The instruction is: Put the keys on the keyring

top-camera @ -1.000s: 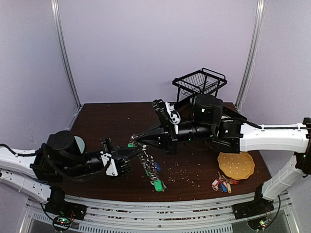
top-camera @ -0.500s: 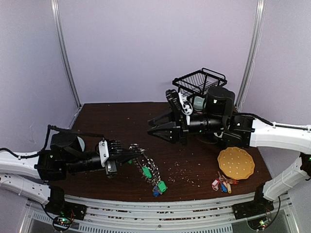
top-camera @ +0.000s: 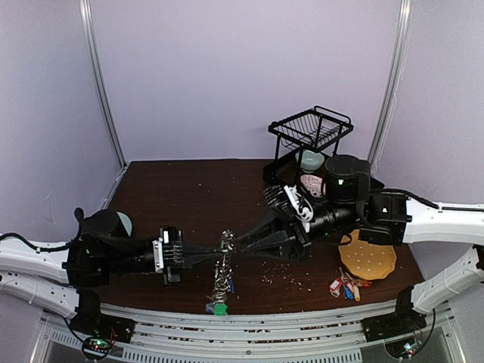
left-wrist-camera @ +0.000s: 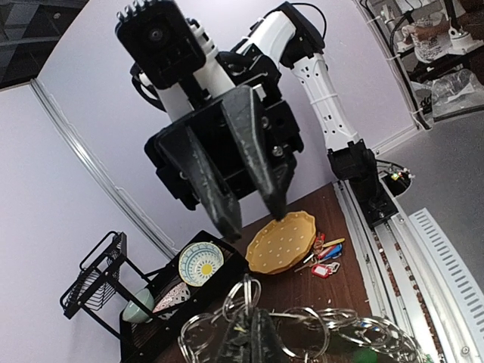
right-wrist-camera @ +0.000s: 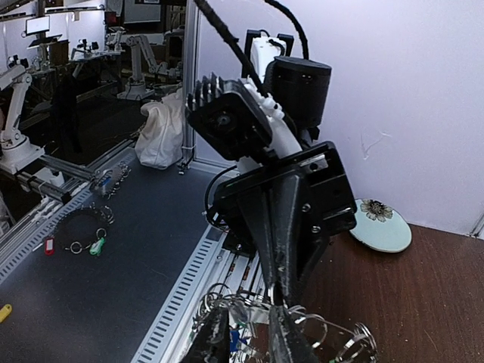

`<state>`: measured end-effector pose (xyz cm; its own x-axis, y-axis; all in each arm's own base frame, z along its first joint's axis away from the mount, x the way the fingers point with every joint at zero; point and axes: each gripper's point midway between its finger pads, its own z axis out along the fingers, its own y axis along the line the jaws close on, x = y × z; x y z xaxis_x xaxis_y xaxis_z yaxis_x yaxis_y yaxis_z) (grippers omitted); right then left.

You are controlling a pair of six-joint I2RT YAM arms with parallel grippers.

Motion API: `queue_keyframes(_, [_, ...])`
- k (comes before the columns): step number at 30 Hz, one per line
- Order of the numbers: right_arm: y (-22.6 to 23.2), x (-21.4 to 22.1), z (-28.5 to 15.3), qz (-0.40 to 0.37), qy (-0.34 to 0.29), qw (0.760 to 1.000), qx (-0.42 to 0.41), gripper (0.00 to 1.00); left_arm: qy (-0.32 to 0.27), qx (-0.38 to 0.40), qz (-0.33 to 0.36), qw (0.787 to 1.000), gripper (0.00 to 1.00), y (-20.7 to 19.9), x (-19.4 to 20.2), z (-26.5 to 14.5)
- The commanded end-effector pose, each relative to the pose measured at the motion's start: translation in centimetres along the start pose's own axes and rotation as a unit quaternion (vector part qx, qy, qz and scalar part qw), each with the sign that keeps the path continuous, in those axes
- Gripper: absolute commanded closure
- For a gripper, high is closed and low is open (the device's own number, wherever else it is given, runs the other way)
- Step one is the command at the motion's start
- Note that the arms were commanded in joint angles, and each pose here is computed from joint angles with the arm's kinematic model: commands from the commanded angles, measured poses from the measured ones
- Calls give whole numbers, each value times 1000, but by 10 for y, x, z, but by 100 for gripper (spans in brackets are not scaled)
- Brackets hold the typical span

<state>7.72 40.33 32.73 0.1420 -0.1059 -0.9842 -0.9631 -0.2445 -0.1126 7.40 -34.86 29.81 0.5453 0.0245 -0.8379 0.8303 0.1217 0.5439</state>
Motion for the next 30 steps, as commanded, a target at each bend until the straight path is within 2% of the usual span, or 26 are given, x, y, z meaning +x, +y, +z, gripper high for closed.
queue_keyframes(1, [4,8,3,-16,27,999,28,81,-38,-31,61,997,100,16,-19,0])
queue_keyframes(9, [0,26,12,33,40,997,60,84,-53,-28,39,997,100,20,-23,-3])
queue_keyframes(14, [-20,40,12,32,60,991,112,86,-69,-12,26,997,100,19,-23,-6])
queue_keyframes(20, [-33,39,15,18,50,989,140,85,-74,3,21,997,100,17,-22,-6])
queue_keyframes(30, [-13,25,18,4,24,997,78,82,-99,-10,-29,995,100,22,-30,-7])
